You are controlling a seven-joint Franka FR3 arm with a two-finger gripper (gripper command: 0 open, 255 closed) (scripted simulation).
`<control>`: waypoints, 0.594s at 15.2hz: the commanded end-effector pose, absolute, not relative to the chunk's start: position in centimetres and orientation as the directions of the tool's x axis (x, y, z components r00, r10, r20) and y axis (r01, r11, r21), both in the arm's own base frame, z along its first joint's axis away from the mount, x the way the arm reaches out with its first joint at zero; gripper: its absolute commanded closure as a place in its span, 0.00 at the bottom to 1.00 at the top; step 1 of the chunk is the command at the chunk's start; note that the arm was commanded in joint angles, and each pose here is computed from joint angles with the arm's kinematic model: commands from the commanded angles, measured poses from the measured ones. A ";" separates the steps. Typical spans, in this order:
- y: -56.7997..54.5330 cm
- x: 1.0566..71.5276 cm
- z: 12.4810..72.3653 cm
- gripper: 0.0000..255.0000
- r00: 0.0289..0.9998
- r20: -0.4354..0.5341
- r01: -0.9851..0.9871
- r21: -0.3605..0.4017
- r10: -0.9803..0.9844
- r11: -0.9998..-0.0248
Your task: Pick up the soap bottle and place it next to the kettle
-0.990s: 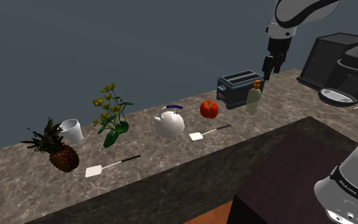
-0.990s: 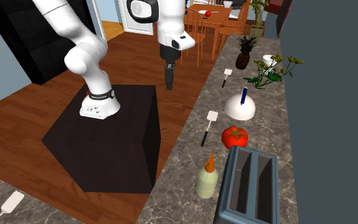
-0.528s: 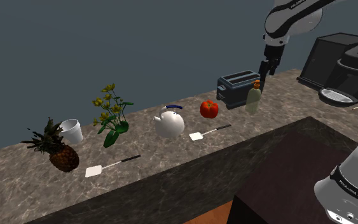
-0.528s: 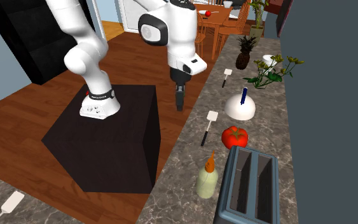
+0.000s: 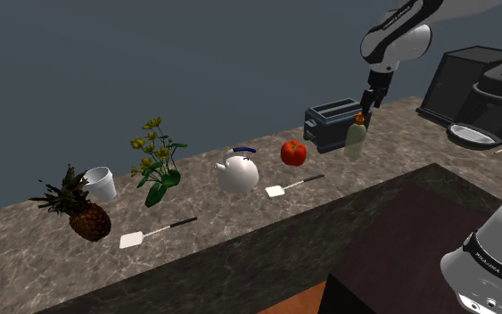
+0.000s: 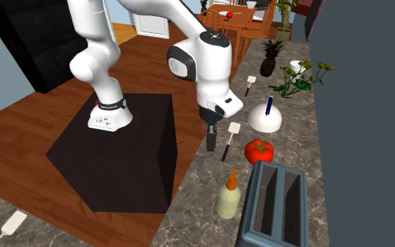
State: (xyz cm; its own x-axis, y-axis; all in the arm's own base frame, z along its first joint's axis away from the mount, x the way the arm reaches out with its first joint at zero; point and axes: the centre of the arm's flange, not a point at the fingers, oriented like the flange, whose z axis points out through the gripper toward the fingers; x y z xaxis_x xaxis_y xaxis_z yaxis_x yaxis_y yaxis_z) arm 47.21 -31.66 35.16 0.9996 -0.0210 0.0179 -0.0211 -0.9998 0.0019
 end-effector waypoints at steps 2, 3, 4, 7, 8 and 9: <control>-34.7 49.0 33.0 0.00 0.999 0.031 -0.025 0.000 -0.025 -1.000; -35.7 49.5 32.3 0.00 0.999 0.035 -0.027 -0.001 -0.027 -1.000; -36.7 50.0 31.7 0.00 0.999 0.039 -0.029 -0.002 -0.029 -1.000; -39.7 51.6 29.8 0.00 0.998 0.051 -0.034 -0.005 -0.034 -0.999; -40.8 52.1 29.2 0.00 0.998 0.055 -0.036 -0.006 -0.036 -0.999; -41.7 52.5 28.7 0.00 0.998 0.059 -0.037 -0.007 -0.037 -0.999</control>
